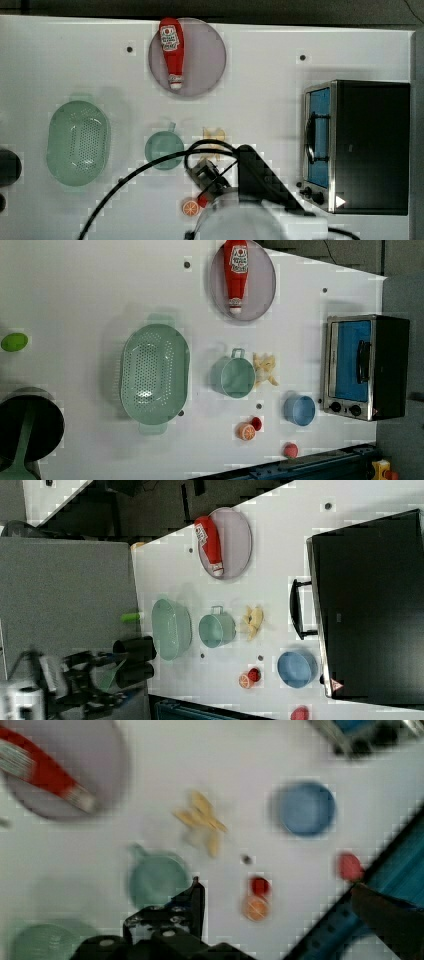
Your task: Pick banana from table and place on oven.
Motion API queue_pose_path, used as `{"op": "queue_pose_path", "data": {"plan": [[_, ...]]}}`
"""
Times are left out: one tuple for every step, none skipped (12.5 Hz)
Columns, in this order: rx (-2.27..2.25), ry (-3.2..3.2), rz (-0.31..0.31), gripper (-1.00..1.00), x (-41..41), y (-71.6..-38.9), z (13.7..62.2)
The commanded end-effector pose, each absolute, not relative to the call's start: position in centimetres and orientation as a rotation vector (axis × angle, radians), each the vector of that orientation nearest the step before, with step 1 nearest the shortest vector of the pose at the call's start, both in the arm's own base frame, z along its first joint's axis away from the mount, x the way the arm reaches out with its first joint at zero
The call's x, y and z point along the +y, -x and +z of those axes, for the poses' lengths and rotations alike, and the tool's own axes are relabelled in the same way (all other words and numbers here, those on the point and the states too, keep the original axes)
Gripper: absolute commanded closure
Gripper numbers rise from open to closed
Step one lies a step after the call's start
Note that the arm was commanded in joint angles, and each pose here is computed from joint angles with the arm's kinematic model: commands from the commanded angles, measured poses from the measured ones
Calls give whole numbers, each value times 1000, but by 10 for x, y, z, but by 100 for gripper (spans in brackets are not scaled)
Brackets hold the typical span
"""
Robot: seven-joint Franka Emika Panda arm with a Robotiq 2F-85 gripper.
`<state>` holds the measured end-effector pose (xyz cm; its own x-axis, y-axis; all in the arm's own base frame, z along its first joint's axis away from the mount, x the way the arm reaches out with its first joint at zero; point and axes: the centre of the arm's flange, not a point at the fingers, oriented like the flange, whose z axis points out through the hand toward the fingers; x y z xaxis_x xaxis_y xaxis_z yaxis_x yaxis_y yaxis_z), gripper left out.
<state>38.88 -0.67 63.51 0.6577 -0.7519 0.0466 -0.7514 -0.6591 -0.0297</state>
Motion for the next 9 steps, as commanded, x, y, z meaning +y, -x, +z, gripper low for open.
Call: {"op": "queue_pose_path", "data": {"plan": [[1252, 2912, 51, -100, -8, -422, 579], [1249, 2914, 61, -100, -8, -431, 564], [1246, 2915, 67, -100, -8, -441, 546], [1242, 2915, 68, -100, -8, -452, 525], [1235, 2916, 66, -100, -7, -462, 502], [1229, 2916, 64, -100, -6, -472, 476], [1225, 2914, 64, -100, -6, -480, 449], [1224, 2909, 57, -100, -7, -487, 422], [1224, 2905, 56, -100, -8, -492, 394]]}}
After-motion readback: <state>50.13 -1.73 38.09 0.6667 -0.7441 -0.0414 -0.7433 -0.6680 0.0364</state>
